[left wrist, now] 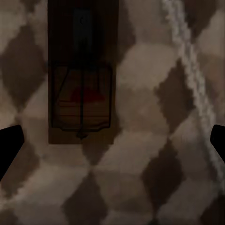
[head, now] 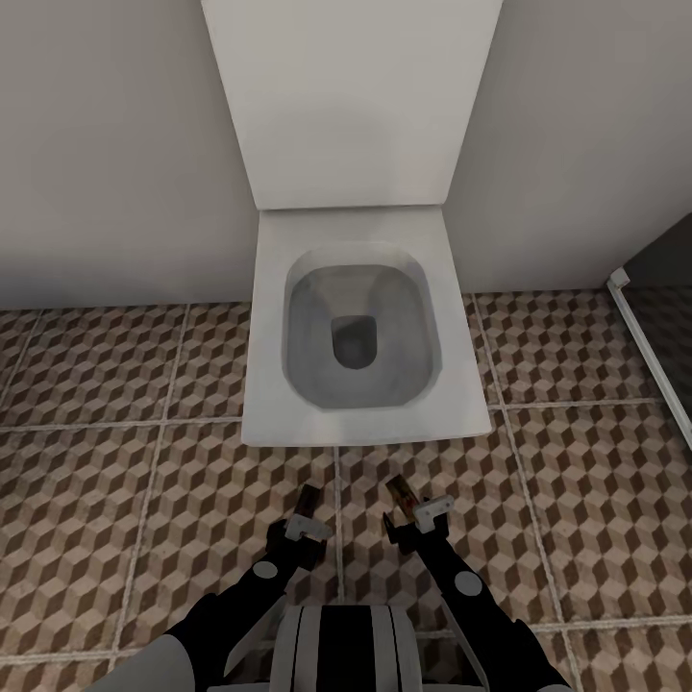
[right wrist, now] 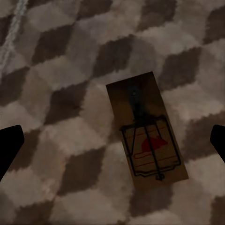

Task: Take the four mousetraps from the cabinet in the bathroom and place them on the bathroom floor. Make sure all four end up on the same floor surface, and ensure that at least two of them are either under or directly next to the same bathroom sink.

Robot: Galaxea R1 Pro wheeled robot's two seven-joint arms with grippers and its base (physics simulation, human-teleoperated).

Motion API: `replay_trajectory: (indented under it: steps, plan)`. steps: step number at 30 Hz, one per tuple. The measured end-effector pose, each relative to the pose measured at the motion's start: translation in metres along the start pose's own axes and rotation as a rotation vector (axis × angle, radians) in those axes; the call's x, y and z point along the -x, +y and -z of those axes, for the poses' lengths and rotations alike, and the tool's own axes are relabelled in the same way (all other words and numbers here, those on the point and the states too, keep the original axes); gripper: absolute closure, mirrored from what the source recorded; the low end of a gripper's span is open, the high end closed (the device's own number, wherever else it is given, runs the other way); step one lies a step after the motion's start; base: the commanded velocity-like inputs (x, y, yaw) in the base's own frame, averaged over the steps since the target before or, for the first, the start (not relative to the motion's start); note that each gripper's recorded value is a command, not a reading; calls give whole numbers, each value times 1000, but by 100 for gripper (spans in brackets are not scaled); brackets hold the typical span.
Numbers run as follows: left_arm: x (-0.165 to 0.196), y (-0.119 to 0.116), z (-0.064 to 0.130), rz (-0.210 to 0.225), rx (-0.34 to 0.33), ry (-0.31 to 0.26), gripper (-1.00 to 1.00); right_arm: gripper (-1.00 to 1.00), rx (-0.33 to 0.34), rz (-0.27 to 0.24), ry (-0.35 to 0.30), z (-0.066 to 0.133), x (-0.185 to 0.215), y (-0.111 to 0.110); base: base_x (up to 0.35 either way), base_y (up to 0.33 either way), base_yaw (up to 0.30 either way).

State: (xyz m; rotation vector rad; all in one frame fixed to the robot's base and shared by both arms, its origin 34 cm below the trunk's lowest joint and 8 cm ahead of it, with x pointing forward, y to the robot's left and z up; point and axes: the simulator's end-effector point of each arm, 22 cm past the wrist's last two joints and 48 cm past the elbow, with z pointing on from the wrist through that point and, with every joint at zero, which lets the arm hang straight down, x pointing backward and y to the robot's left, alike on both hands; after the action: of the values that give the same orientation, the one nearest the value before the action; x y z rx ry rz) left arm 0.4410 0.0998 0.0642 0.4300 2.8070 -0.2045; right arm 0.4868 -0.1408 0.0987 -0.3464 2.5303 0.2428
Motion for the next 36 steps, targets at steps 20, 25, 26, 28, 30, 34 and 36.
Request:
replay_trajectory:
  steps: [20, 25, 26, 28, 30, 34, 36]
  plan:
    - [0, 0, 0, 1, 0, 1, -100, -100, 0, 1, 1, 0, 0, 0, -71, 0, 0]
    - [0, 0, 0, 1, 1, 1, -100, -100, 0, 1, 0, 0, 0, 0, -312, 0, 0]
    - [0, 0, 0, 1, 1, 1, -100, -100, 0, 1, 1, 0, 0, 0, -323, 0, 0]
    - [0, 0, 0, 1, 1, 1, -100, -100, 0, 0, 1, 0, 0, 0, -327, 0, 0]
    - [-1, 0, 0, 1, 1, 1, -100, -100, 0, 0, 1, 0, 0, 0, -329, 0, 0]
    - [-1, 0, 0, 1, 1, 1, -100, -100, 0, 0, 0, 0, 0, 0, -330, 0, 0]
    - [-1, 0, 0, 1, 1, 1, -100, -100, 0, 0, 1, 0, 0, 0, -319, 0, 0]
